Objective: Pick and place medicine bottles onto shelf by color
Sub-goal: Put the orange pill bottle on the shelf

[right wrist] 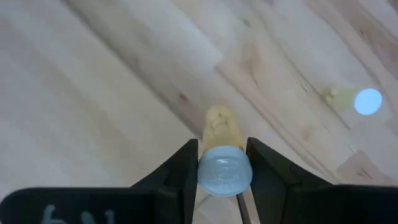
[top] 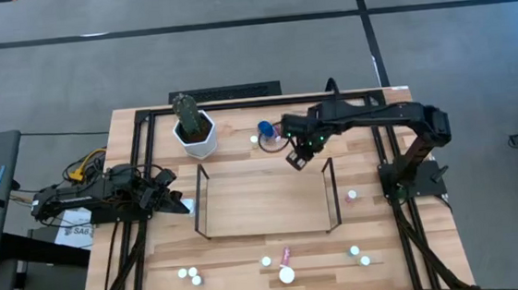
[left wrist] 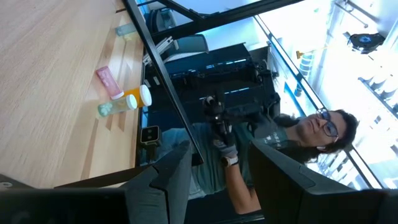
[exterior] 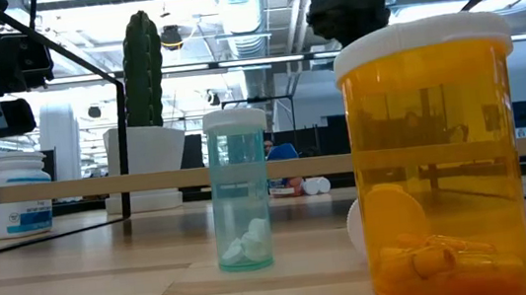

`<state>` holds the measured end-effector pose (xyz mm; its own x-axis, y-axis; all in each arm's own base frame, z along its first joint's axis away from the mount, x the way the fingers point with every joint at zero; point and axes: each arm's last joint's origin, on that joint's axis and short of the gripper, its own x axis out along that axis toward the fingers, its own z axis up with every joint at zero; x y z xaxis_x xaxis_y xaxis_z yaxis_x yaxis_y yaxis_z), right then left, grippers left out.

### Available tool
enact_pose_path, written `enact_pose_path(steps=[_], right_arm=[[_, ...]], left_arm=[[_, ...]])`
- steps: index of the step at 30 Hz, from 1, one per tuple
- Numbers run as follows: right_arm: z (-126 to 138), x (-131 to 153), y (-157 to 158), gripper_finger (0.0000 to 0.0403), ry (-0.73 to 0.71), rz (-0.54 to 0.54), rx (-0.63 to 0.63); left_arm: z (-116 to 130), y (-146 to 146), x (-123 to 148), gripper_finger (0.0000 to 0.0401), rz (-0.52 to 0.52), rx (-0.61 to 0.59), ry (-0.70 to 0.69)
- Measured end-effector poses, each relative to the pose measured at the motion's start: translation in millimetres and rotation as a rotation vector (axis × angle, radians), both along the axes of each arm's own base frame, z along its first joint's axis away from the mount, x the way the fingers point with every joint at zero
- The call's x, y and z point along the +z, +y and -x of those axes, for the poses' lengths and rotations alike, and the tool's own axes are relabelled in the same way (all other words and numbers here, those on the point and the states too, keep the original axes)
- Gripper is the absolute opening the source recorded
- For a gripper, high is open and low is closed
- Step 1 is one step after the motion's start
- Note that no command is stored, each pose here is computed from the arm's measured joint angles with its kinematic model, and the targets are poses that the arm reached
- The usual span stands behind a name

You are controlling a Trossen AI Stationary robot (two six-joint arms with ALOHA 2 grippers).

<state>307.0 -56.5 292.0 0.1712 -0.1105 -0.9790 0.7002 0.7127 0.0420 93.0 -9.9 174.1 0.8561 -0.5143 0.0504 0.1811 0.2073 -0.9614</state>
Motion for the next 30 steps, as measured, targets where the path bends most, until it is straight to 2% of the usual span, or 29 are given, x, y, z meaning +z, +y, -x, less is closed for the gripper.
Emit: enact_pose_path(steps=[5,11,17,27,30], right_arm=[[-1.3,-0.4,22.0,0.0137,0.03,0.014,0.156],[-2.1,-0.6,37.9,0.0137,0.042,0.024,0.27],[-2.5,-0.7,49.1,0.0137,0.033,-0.04,0.368],[-1.4,-1.0,55.4,0.0137,0.042,-0.061,0.321],[-0.2,-1.1,61.7,0.0137,0.049,-0.094,0.34]], left_arm=[[0.0,0.0,0.0,0.0144,0.0,0.0,0.0],[0.0,0.0,0.0,0.0144,0.0,0.0,0.0],[0.0,0.0,0.0,0.0144,0.0,0.0,0.0],[0.0,0.0,0.0,0.0144,0.0,0.0,0.0],[0.0,0.0,0.0,0.0144,0.0,0.0,0.0]])
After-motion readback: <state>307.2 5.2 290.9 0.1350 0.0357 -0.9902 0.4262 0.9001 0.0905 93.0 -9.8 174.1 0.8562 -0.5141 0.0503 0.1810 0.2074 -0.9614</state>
